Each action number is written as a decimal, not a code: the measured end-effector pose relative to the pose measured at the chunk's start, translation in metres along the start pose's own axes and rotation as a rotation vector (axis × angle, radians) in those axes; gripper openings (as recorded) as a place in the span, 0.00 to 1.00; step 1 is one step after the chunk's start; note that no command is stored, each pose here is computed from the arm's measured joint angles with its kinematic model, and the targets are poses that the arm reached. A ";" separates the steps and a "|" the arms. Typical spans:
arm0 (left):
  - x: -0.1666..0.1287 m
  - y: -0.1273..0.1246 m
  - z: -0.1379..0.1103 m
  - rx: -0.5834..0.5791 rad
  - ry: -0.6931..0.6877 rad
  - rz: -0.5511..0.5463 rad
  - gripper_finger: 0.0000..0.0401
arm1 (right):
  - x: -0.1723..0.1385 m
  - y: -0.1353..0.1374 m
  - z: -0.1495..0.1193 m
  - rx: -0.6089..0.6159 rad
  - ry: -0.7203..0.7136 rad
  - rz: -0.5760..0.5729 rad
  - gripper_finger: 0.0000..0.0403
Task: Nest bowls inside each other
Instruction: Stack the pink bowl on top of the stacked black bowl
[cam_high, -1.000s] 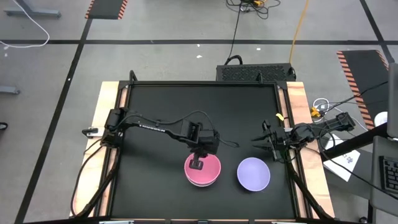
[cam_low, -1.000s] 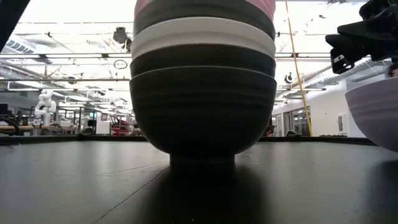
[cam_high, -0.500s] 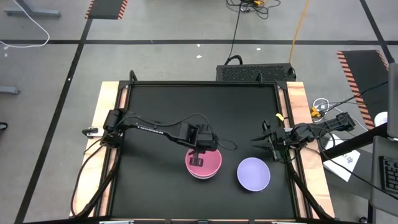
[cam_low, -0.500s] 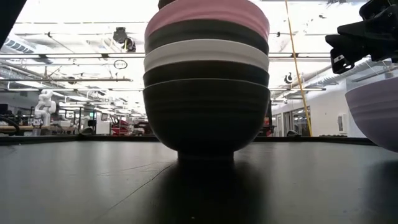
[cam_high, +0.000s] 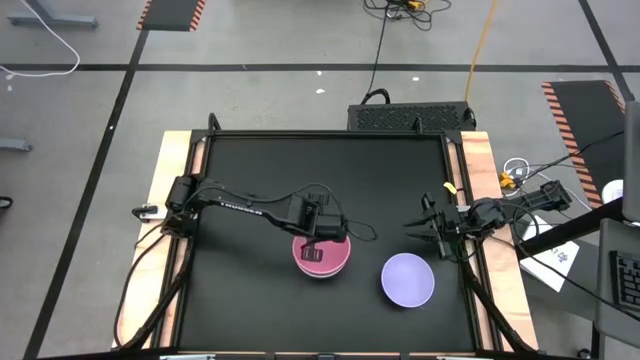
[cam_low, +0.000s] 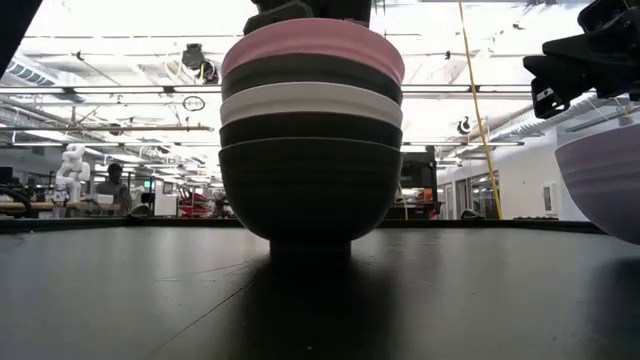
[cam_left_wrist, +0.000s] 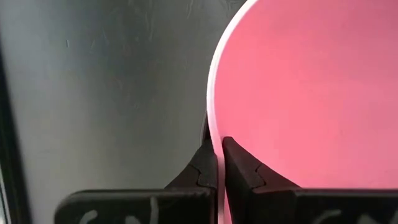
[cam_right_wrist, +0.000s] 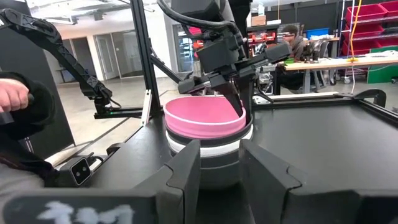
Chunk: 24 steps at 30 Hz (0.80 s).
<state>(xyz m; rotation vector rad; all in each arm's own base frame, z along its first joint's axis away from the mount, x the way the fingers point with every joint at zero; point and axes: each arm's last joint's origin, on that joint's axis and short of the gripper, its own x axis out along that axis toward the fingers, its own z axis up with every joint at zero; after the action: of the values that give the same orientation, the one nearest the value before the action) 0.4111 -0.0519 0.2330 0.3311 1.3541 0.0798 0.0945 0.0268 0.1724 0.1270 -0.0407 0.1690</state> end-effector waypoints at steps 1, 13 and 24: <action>0.000 0.000 0.000 0.000 0.001 0.002 0.01 | 0.000 0.000 0.000 0.000 0.000 0.000 0.26; 0.002 0.010 -0.001 -0.021 0.017 0.067 0.01 | 0.000 0.000 0.000 0.002 0.001 0.000 0.26; 0.006 0.023 -0.002 -0.039 0.020 0.072 0.01 | 0.000 0.000 -0.002 0.000 0.020 -0.002 0.26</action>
<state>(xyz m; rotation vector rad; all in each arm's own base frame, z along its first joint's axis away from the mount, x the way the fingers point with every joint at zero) 0.4135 -0.0280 0.2331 0.3472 1.3584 0.1692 0.0946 0.0268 0.1705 0.1258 -0.0206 0.1679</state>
